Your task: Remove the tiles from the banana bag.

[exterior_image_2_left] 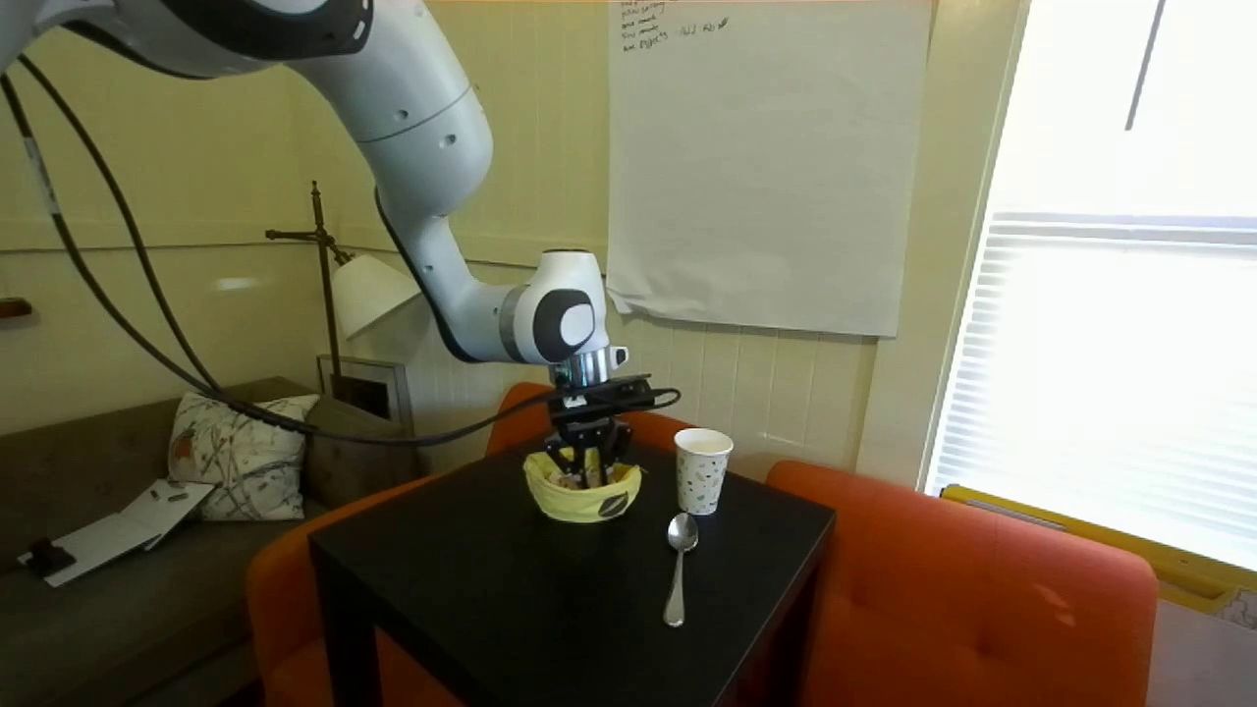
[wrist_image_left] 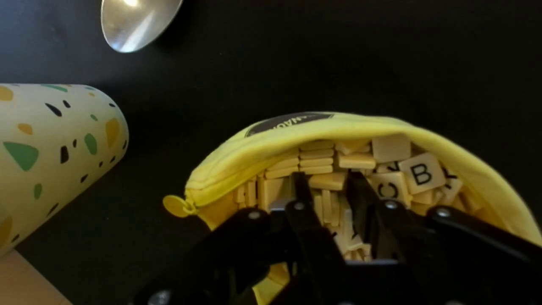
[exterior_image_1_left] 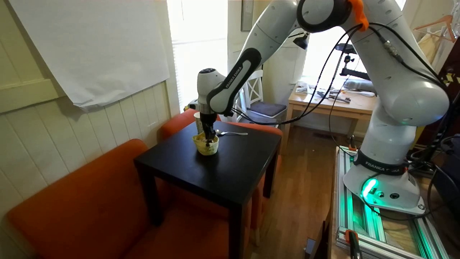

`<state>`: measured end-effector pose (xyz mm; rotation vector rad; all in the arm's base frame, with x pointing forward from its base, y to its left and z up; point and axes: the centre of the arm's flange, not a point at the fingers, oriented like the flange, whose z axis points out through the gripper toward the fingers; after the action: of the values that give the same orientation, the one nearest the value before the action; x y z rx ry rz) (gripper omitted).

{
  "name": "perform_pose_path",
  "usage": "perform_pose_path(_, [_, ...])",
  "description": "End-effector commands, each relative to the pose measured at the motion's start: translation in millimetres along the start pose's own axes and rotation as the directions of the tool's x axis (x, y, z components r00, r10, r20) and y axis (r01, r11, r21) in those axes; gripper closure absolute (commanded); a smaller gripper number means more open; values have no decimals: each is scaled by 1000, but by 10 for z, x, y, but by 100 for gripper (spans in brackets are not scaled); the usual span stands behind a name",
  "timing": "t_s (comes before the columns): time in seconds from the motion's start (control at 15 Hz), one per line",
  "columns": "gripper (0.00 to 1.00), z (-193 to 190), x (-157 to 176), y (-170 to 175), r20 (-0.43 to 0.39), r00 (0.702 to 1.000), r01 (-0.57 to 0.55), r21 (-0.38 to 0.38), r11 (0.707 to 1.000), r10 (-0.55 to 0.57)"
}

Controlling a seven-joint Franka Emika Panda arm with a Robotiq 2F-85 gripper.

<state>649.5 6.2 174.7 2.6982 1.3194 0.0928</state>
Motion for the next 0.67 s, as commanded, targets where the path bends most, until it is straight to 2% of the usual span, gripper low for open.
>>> perform_pose_path(0.0, [93,-54,25,33,5,1000,20,12,1000,-20])
perform_pose_path(0.13, [93,-188,36,69,-6,1000,5,1,1000,-5])
perform_pose_path(0.4, [93,-736,13,212,-12,999,-50,-36,998,50])
perform_pose_path(0.6, [93,-1041,-59,264,-4,997,-78,-19,997,78])
